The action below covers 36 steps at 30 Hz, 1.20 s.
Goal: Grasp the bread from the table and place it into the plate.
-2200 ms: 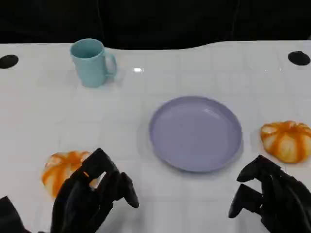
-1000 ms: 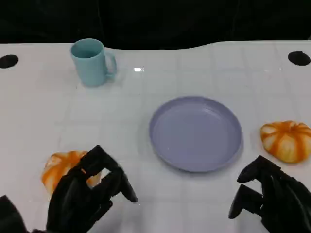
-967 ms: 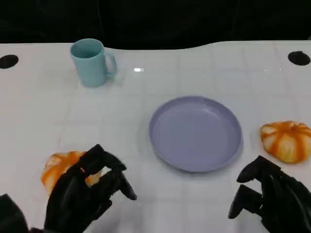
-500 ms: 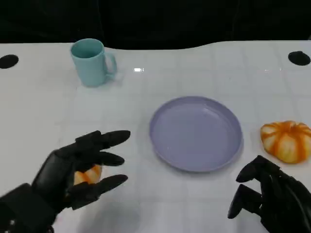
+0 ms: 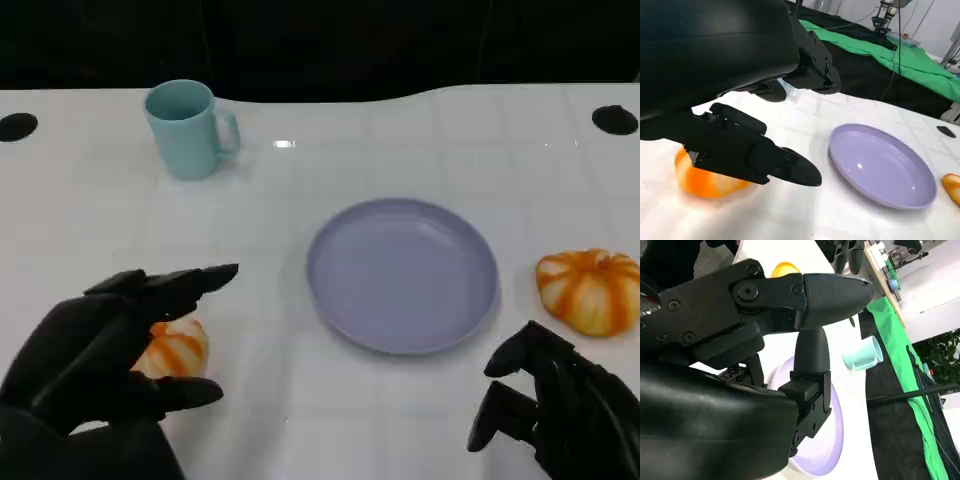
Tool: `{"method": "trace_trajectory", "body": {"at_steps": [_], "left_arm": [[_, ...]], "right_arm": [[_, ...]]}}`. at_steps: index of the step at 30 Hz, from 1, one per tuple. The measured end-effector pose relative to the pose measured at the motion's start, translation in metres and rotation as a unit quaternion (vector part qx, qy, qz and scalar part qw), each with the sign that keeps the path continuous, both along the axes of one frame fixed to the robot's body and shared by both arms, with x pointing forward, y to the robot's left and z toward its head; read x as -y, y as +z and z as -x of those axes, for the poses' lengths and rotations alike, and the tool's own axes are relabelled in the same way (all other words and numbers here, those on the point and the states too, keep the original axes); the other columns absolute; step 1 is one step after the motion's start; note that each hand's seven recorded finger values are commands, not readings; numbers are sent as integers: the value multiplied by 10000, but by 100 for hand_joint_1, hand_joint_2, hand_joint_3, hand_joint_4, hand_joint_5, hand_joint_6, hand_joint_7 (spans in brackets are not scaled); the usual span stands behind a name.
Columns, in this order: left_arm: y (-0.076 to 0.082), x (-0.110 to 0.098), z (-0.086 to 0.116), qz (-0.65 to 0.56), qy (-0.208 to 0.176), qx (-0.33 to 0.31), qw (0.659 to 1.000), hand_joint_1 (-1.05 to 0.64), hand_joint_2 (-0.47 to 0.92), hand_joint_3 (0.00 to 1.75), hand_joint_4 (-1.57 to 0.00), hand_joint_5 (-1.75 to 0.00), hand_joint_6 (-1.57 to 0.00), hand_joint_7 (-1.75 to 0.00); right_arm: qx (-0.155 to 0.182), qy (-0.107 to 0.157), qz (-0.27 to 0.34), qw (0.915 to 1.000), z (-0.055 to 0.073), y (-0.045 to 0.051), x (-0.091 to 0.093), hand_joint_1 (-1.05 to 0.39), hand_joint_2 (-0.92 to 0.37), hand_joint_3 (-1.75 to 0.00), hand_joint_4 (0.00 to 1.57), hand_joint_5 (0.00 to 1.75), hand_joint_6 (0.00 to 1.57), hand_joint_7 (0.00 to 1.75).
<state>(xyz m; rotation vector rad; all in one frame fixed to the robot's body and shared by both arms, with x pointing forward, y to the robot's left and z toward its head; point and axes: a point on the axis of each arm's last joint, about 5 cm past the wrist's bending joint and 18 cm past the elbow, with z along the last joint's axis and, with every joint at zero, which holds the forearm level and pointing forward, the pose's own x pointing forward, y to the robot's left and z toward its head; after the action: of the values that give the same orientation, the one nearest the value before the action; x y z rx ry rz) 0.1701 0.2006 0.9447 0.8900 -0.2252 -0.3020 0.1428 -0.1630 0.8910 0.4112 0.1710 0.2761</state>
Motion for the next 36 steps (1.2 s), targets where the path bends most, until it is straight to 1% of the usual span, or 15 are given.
{"method": "trace_trajectory", "body": {"at_steps": [1,2,3,6,9,13,16,17,22,28,29,32,34,35,36], "left_arm": [[1,1,0,-12,1,-5,10000,-51,86,0,-12,-32,-31,0],[0,1,0,-16,2,-12,10000,-48,83,0,-6,-27,-26,0],[15,6,-6,-192,8,-52,9998,-46,82,0,-3,-26,-24,0],[118,-13,-70,-1288,82,-348,9910,-40,79,0,0,-22,-22,0],[206,-4,-108,-1775,172,-364,9833,-42,80,1,0,-16,-19,0],[220,44,-134,-2340,111,-501,9709,-42,79,0,0,-14,-19,-1],[222,84,-157,-2609,179,-484,9640,-41,79,0,0,-13,-20,-1],[221,99,-168,-2706,206,-463,9614,-41,80,1,0,-11,-18,-1],[172,147,-222,-3039,226,-654,9502,-45,82,1,0,-4,-15,0],[104,176,-312,-3182,289,-953,9428,-42,79,0,0,-3,-15,0],[87,179,-320,-3178,296,-1004,9424,-38,79,0,-2,-4,-15,0],[-17,190,-395,-3174,272,-1196,9403,-36,79,0,-2,-4,-15,0],[-94,187,-435,-3138,273,-1301,9401,-38,81,1,-2,-4,-13,0],[-131,189,-456,-3115,267,-1330,9405,-42,82,1,-2,-4,-14,0],[-170,192,-481,-3090,272,-1350,9410,-42,82,1,-3,-4,-14,0]], "right_arm": [[0,0,0,10000,0,0,0,-53,-92,-44,59,175,42,168],[0,0,0,10000,0,0,0,-54,-92,-44,59,175,41,168],[-2,-2,1,10000,1,-1,1,-55,-92,-44,59,175,41,168],[4,-3,7,10000,0,1,1,-53,-92,-44,59,175,42,169],[-12,-22,29,10000,7,-2,2,-53,-92,-45,59,175,41,168],[-4,-18,21,10000,6,1,-1,-53,-92,-44,59,175,40,168],[-2,-31,9,10000,8,5,-2,-53,-92,-43,59,175,40,167],[-3,-38,8,10000,9,7,-2,-53,-92,-43,59,175,40,167],[-26,-40,-1,10000,16,26,-6,-53,-92,-45,59,175,40,169],[-17,-32,13,10000,15,25,-3,-53,-92,-45,60,175,41,169],[-15,-28,10,10000,15,25,-3,-53,-92,-45,60,175,41,169],[-15,-35,2,10000,16,24,1,-53,-92,-45,60,175,40,169],[-17,-36,-2,10000,18,23,3,-53,-92,-45,61,175,41,168],[-17,-39,0,10000,18,23,5,-53,-92,-45,61,175,41,168],[-17,-40,1,10000,18,23,6,-53,-92,-44,61,175,41,168]]}}
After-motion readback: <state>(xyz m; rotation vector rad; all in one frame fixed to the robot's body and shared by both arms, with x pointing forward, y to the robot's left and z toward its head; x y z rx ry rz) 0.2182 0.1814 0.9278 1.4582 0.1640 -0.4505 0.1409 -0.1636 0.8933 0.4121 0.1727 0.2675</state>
